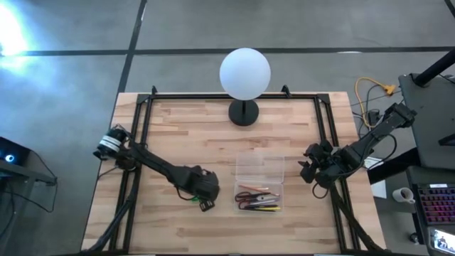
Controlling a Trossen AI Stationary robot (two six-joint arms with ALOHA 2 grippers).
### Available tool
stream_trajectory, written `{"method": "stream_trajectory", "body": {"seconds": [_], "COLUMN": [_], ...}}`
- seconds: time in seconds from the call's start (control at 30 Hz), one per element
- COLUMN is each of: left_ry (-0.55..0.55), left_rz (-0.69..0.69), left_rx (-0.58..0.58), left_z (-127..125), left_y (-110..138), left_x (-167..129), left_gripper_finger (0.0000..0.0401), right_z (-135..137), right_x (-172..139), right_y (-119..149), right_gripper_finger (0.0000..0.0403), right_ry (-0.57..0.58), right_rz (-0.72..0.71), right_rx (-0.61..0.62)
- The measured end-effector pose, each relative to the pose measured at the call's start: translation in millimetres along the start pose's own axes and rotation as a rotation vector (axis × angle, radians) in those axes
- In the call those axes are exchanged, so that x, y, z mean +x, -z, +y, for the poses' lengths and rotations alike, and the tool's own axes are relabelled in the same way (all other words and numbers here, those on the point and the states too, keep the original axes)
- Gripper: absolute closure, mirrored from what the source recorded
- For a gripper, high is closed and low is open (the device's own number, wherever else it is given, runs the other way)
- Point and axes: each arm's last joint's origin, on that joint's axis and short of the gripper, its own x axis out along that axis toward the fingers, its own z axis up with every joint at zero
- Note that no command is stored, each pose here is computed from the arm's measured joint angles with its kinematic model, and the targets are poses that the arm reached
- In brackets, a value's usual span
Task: Pick & place school supplies into a supply box
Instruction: Put the green pen into the transparent supply box
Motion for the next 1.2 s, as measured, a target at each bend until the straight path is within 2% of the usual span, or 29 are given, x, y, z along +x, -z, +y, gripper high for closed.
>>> {"method": "stream_trajectory", "body": {"seconds": [0.27, 0.43, 0.63, 0.73, 0.8, 0.9, 1.07, 1.2], "left_ry": [-0.081, -0.09, 0.009, 0.105, 0.165, 0.174, 0.153, 0.234], "left_rz": [0.061, 0.079, -0.048, -0.197, -0.306, -0.395, -0.427, -0.381], "left_rx": [0.035, -0.09, -0.134, -0.065, 0.05, 0.181, 0.317, 0.386], "left_z": [-2.3, -0.8, -13.9, -30.5, -43.6, -56.0, -66.9, -83.0], "left_y": [-3.8, -13.3, -48.7, -77.3, -94.9, -119.1, -162.5, -191.4], "left_x": [13.0, 10.2, -27.2, -69.0, -94.5, -106.6, -81.4, -44.4], "left_gripper_finger": [0.038, 0.0386, 0.0391, 0.0391, 0.0391, 0.0391, 0.0391, 0.039], "right_z": [-1.9, -2.3, -2.3, -2.3, -2.4, -2.7, -2.8, -2.8], "right_x": [2.8, 3.3, 3.2, 3.2, 3.2, 3.7, 3.9, 3.9], "right_y": [2.7, 3.3, 3.2, 3.2, 3.2, 3.3, 3.1, 3.2], "right_gripper_finger": [0.0211, 0.0211, 0.0211, 0.0211, 0.0211, 0.0211, 0.0211, 0.0211], "right_ry": [0.012, 0.013, 0.011, 0.011, 0.011, 0.016, 0.019, 0.019], "right_rz": [0.006, 0.008, 0.008, 0.008, 0.007, -0.004, -0.016, -0.012], "right_rx": [-0.009, -0.009, -0.006, -0.009, -0.012, -0.015, -0.019, -0.019]}}
